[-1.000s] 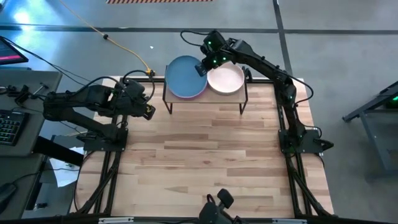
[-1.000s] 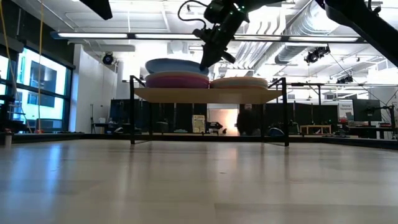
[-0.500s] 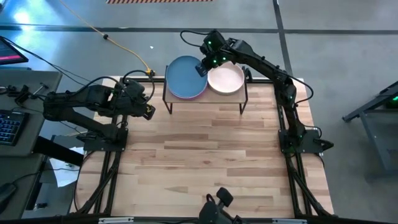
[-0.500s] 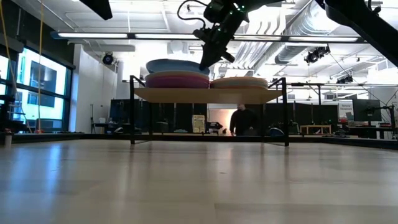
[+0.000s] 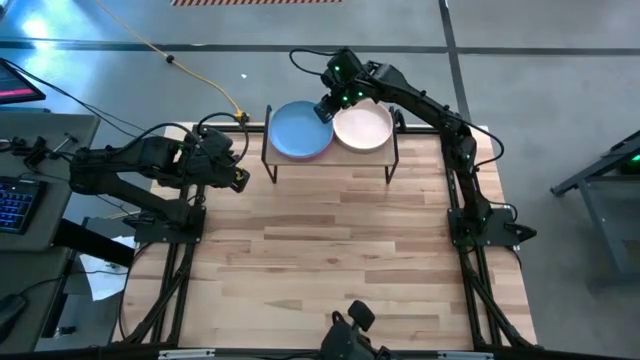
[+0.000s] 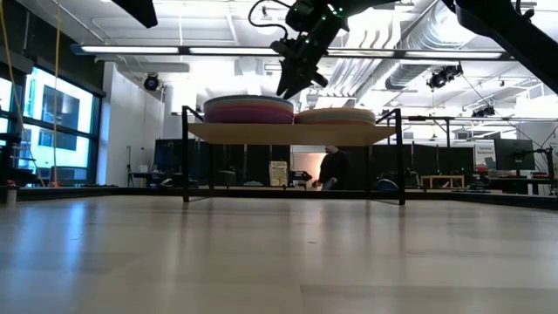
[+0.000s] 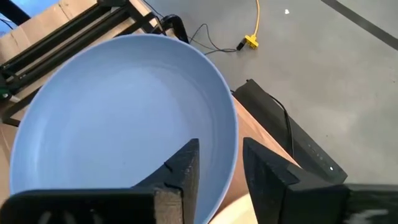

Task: Place and stack plates onto a shelf
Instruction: Return to Home Position

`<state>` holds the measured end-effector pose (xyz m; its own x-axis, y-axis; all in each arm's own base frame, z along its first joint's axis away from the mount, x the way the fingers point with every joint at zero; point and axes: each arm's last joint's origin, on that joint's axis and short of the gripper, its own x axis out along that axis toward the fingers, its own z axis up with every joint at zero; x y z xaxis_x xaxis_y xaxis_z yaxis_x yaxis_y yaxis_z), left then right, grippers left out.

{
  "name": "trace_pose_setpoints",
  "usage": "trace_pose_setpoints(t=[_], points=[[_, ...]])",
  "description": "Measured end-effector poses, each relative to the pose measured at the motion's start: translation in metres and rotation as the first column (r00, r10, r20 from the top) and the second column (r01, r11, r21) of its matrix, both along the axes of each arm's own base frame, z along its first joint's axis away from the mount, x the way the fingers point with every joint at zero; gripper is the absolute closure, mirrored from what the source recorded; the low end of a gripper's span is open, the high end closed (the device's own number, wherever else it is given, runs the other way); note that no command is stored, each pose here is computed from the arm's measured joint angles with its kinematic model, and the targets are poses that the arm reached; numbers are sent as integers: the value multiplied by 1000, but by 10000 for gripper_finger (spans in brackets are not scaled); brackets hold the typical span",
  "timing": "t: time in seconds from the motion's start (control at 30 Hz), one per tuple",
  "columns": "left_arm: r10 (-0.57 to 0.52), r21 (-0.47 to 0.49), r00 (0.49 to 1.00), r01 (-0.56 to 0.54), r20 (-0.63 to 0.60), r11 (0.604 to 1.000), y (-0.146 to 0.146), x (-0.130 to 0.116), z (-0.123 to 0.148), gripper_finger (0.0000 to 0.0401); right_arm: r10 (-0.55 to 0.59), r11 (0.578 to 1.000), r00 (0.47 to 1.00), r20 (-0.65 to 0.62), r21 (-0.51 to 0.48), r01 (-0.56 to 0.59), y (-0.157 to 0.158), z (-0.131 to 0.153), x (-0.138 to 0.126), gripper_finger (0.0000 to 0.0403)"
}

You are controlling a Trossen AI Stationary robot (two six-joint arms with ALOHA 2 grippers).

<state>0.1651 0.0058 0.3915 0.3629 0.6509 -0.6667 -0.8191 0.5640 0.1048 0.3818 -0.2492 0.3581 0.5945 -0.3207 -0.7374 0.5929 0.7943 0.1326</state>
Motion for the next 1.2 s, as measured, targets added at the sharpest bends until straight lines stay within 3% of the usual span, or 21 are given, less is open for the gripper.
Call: trace_pose_setpoints(t=[0.23,0.5,0.67,0.8,0.97,1.2], points=[[0,2,1000,0,-19,1000,0,-1,-1,336,39,999,999,32,26,-40,2,4,-1,300],[11,50,999,-9,-42,999,1,-14,-2,336,219,974,967,131,26,-224,26,45,-24,300],[25,9,999,-25,43,1000,-1,-41,-29,336,249,967,961,120,13,-253,43,65,-43,300],[-58,0,991,58,118,998,-3,-63,-58,337,263,965,959,108,-12,-263,61,76,-47,300],[-152,17,940,155,304,988,-3,-84,-82,337,284,958,953,107,-65,-278,77,87,-50,300],[-363,122,803,348,473,929,-2,-105,-106,337,298,954,950,88,-59,-294,80,86,-50,300]])
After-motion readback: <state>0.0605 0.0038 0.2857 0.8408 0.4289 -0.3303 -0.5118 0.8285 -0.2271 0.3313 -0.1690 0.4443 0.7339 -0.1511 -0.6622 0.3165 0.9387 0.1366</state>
